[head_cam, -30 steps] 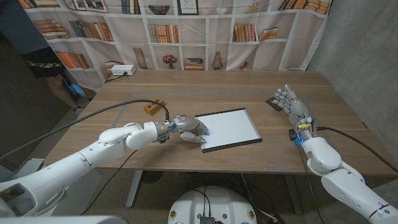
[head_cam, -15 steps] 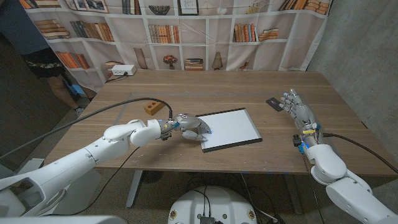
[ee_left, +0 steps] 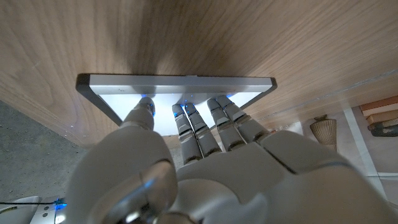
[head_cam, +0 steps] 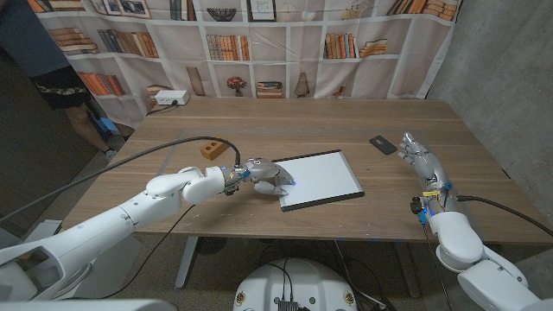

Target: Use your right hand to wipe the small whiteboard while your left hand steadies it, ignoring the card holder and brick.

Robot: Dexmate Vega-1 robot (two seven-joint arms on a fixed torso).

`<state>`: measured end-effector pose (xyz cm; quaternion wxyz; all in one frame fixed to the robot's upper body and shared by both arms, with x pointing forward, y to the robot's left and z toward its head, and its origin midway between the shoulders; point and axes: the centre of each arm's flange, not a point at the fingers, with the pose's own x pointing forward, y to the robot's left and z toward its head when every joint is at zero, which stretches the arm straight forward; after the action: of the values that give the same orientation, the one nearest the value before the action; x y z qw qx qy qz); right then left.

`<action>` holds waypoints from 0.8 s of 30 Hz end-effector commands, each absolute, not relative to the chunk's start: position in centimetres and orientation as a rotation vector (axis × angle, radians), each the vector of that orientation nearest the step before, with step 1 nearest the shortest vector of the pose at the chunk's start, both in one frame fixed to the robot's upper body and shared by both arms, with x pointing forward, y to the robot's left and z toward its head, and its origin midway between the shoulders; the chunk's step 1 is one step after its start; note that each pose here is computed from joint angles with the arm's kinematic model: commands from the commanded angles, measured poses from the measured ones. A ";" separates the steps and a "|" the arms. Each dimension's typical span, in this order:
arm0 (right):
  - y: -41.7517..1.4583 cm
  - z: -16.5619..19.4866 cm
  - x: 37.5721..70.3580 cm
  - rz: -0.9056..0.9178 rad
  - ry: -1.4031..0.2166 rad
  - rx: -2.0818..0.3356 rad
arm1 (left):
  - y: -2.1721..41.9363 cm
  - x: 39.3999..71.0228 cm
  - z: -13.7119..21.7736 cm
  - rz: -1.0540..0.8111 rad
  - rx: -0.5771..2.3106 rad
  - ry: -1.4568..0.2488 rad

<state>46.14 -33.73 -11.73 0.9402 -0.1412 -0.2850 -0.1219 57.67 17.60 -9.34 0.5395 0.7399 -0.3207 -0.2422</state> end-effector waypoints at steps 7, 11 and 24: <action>-34.1 -12.5 42.6 -0.455 -0.519 -0.480 | 17.6 57.5 -9.6 -0.583 1.752 -0.737; -34.1 -12.7 41.9 -0.491 -0.493 -0.514 | 17.5 57.5 -9.6 -0.589 1.755 -0.737; -34.5 -14.0 39.5 -0.548 -0.430 -0.622 | 17.4 57.1 -9.5 -0.586 1.750 -0.739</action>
<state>41.44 -33.99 -13.01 0.9063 -0.2660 -0.2265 -0.2378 57.41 17.54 -9.37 0.5458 0.7375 -0.3180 -0.2389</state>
